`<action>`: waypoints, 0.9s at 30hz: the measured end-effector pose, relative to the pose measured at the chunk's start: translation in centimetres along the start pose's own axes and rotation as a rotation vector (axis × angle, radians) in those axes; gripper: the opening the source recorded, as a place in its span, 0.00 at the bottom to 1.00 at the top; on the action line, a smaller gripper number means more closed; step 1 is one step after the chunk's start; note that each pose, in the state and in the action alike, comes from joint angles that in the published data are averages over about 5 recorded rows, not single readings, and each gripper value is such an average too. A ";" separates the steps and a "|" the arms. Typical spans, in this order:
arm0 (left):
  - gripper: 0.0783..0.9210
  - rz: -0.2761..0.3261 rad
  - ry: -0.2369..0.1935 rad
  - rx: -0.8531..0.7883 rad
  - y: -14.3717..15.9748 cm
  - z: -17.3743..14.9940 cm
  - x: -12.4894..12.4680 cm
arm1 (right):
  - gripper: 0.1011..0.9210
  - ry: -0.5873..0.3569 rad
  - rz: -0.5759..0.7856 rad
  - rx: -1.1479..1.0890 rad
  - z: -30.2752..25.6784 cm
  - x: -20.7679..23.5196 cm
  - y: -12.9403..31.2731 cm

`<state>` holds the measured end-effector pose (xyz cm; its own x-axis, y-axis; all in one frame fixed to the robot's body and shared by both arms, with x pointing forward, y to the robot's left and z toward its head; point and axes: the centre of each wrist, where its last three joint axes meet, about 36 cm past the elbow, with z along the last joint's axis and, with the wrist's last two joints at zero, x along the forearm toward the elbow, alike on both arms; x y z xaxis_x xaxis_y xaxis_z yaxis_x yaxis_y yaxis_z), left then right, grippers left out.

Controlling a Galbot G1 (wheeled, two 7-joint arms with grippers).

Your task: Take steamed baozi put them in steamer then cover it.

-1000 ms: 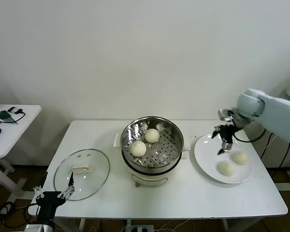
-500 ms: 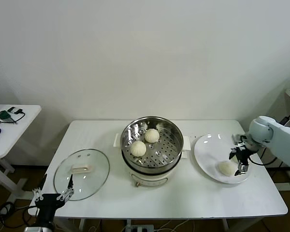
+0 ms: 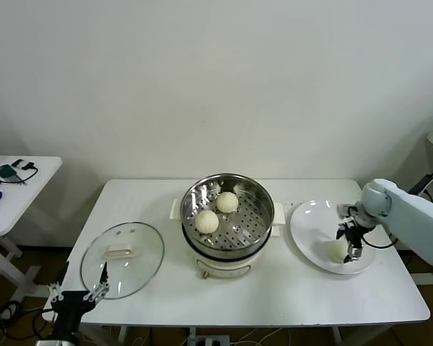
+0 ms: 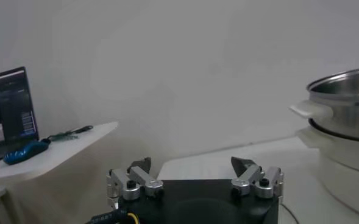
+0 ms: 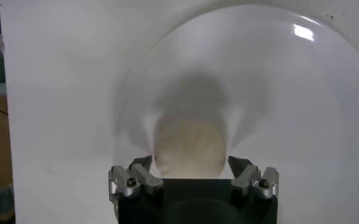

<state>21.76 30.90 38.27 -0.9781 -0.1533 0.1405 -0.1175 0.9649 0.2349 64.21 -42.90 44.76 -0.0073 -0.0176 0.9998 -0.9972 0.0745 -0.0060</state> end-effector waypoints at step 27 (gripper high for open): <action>0.88 0.011 -0.004 0.003 -0.1 -0.2 0.2 | 0.65 0.070 0.120 0.580 -8.9 16.5 -5.5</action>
<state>21.65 30.69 38.47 -0.9801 -0.1420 0.1387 -0.1075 0.9671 0.2306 70.26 -34.73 61.44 -0.1375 0.0250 0.9902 -0.8676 -0.4853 -0.1082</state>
